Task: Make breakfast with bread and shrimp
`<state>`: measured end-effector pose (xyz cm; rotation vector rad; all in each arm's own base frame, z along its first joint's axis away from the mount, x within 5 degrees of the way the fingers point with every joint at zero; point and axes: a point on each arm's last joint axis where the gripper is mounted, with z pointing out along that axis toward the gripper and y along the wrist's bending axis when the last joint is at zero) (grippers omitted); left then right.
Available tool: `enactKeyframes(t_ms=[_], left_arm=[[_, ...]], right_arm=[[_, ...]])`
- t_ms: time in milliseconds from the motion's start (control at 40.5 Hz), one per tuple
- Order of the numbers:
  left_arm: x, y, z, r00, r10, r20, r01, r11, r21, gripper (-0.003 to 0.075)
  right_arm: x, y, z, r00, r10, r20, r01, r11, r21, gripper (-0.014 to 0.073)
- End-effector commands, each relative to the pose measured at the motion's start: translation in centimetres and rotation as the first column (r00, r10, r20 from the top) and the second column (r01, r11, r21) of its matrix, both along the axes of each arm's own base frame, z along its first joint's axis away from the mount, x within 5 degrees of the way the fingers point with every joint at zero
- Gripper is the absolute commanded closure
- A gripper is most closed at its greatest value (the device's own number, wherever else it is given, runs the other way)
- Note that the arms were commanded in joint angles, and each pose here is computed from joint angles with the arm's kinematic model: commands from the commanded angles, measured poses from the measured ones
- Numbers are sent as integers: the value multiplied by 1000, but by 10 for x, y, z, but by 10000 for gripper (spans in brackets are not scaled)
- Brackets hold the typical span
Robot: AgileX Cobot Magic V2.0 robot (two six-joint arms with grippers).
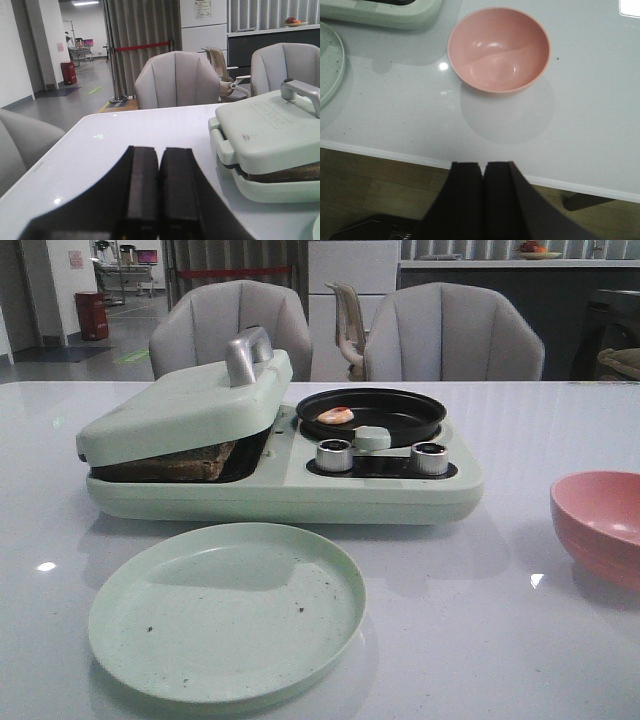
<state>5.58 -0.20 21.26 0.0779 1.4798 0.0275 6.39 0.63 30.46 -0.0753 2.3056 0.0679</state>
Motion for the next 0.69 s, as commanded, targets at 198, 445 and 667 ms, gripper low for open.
enactKeyframes(t_ms=[198, 445, 667], left_arm=[[-3, 0, 7, 995, -2, 104, 4, 1000, -17, 619], [-3, 0, 7, 995, -2, 102, 4, 1000, -17, 619], [-3, 0, 7, 995, -2, 102, 4, 1000, -17, 619]], right_arm=[[4, 0, 11, 997, 1, 78, -2, 1000, 5, 561], [-9, -5, -4, 920, -43, 391, 46, 999, 2, 561], [-13, -8, -45, 762, -105, 639, 107, 994, 36, 561]])
